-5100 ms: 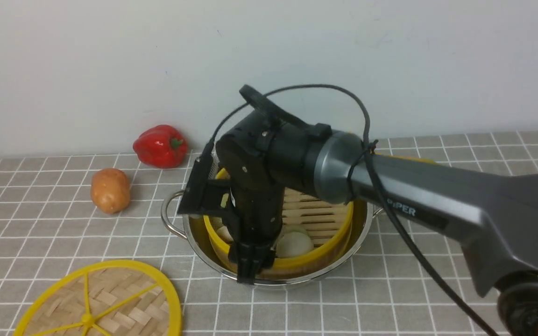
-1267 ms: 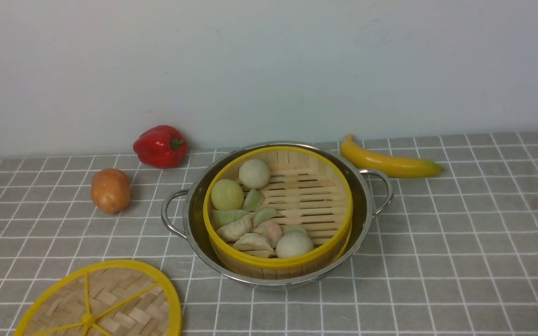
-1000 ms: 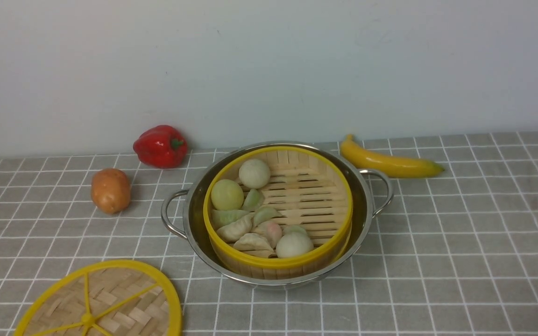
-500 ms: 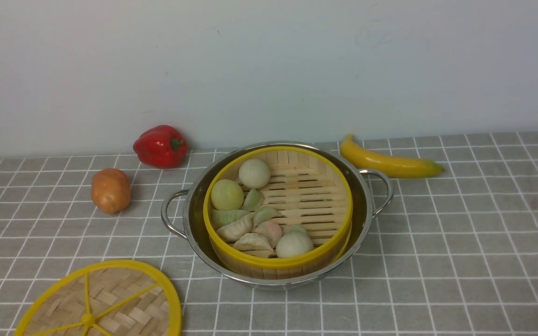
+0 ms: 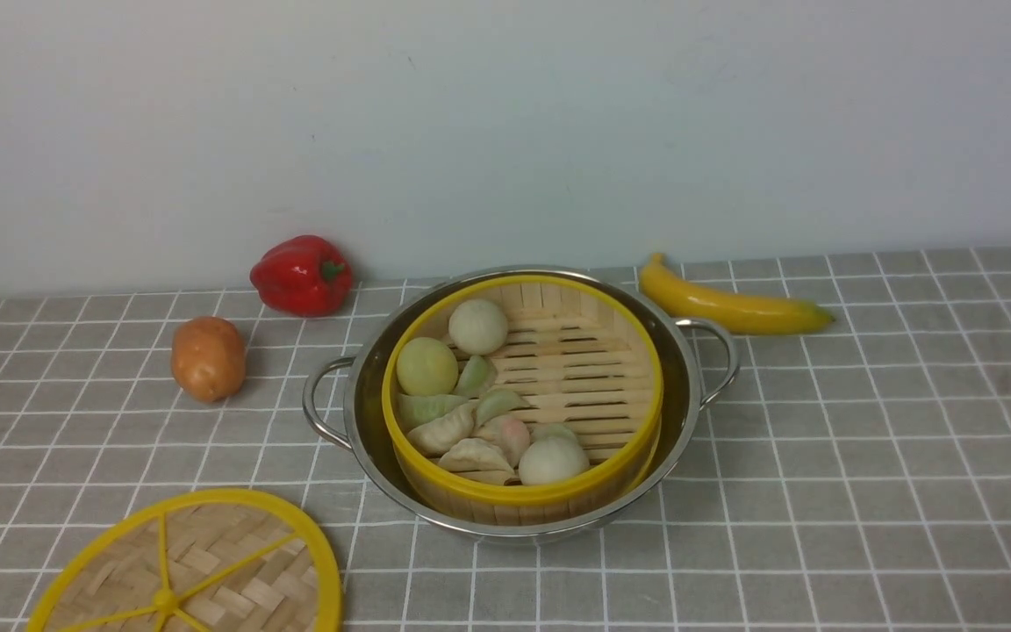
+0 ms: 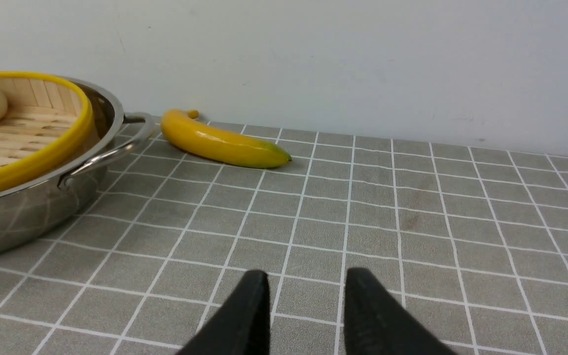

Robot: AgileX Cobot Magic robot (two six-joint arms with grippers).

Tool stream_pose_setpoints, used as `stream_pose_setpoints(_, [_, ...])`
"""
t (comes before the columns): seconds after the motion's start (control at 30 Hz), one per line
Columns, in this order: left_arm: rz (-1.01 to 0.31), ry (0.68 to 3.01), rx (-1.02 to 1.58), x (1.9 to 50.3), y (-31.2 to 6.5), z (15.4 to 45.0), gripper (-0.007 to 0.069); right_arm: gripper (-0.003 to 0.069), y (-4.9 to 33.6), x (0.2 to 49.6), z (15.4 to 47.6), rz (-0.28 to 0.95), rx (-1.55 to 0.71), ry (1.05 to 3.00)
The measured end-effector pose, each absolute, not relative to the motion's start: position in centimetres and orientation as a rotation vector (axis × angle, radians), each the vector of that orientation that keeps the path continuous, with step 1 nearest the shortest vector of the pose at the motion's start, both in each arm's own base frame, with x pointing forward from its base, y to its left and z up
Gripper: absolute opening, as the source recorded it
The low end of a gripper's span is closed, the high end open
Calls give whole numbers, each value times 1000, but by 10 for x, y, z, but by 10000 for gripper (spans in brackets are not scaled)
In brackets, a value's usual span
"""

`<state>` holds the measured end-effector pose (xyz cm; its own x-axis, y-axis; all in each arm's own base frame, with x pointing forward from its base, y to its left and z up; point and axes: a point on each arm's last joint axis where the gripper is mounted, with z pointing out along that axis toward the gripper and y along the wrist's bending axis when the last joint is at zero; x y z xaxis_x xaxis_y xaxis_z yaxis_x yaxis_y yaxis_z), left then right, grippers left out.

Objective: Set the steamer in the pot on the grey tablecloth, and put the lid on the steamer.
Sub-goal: 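Grasp the bamboo steamer lid lying on the table by its centre knob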

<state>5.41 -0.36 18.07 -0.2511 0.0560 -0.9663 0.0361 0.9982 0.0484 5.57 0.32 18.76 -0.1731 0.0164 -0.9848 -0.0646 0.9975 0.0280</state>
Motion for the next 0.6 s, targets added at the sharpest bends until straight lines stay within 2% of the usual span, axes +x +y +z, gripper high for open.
stream_pose_setpoints(0.53, [35,1791,74,55,-3,184,557,240,3,56,188,71,-37,1743])
stream_pose_setpoints(0.6, [-18,1729,7,56,-3,189,557,240,3,56,188,71,-37,1743])
